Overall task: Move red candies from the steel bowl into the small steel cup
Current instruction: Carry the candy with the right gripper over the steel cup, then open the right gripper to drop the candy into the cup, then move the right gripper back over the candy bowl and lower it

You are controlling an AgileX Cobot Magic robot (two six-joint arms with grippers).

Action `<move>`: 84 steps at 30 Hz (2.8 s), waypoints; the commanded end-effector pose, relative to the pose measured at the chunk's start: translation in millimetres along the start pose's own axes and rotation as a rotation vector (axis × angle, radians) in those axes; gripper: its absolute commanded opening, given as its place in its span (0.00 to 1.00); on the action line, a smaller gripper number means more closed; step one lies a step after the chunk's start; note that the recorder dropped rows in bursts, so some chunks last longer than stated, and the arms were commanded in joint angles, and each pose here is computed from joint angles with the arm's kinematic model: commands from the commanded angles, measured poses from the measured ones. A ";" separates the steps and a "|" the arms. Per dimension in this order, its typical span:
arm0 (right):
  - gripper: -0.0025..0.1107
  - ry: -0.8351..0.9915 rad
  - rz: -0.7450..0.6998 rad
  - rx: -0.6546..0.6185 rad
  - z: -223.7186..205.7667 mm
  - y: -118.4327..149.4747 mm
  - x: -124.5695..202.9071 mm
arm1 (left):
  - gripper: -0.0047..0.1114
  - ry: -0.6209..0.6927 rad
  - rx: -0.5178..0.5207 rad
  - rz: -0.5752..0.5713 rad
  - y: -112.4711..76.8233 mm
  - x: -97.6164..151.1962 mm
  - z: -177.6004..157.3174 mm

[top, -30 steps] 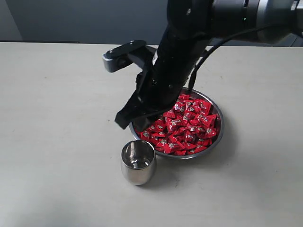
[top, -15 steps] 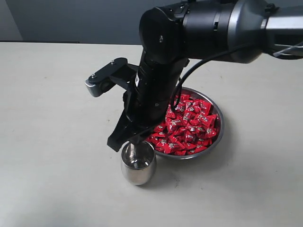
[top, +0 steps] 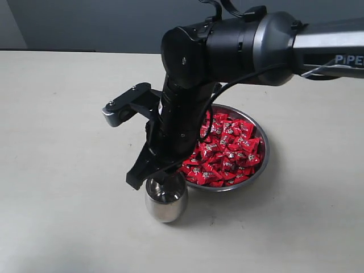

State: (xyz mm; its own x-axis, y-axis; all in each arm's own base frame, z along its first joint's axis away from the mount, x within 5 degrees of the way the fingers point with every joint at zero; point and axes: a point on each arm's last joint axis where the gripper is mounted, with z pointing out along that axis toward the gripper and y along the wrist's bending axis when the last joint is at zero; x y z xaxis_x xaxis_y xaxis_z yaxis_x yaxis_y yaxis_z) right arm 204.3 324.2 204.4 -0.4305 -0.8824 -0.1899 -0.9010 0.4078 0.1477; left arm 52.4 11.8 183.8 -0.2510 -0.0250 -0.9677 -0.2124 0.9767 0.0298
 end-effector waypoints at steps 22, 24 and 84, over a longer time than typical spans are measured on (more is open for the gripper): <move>0.04 -0.158 -0.035 0.318 -49.2 -18.4 -1.7 | 0.04 -0.011 0.006 -0.006 -0.4 0.4 0.1; 0.02 -0.190 -0.002 0.432 -58.6 -32.3 -1.4 | 0.04 -0.011 0.006 -0.006 -0.4 0.4 0.1; 0.47 -0.133 0.588 0.115 -11.8 -150.3 -5.3 | 0.04 -0.011 0.006 -0.006 -0.4 0.4 0.1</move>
State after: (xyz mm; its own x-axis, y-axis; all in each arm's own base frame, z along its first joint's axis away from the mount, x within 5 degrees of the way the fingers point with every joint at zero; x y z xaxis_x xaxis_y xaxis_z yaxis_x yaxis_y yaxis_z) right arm 342.0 265.3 192.9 -0.8385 -0.4931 -0.2318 -0.5315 0.8340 0.1484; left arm 52.4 11.8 183.8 -0.2510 -0.0250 -0.9677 -0.2124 0.9767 0.0298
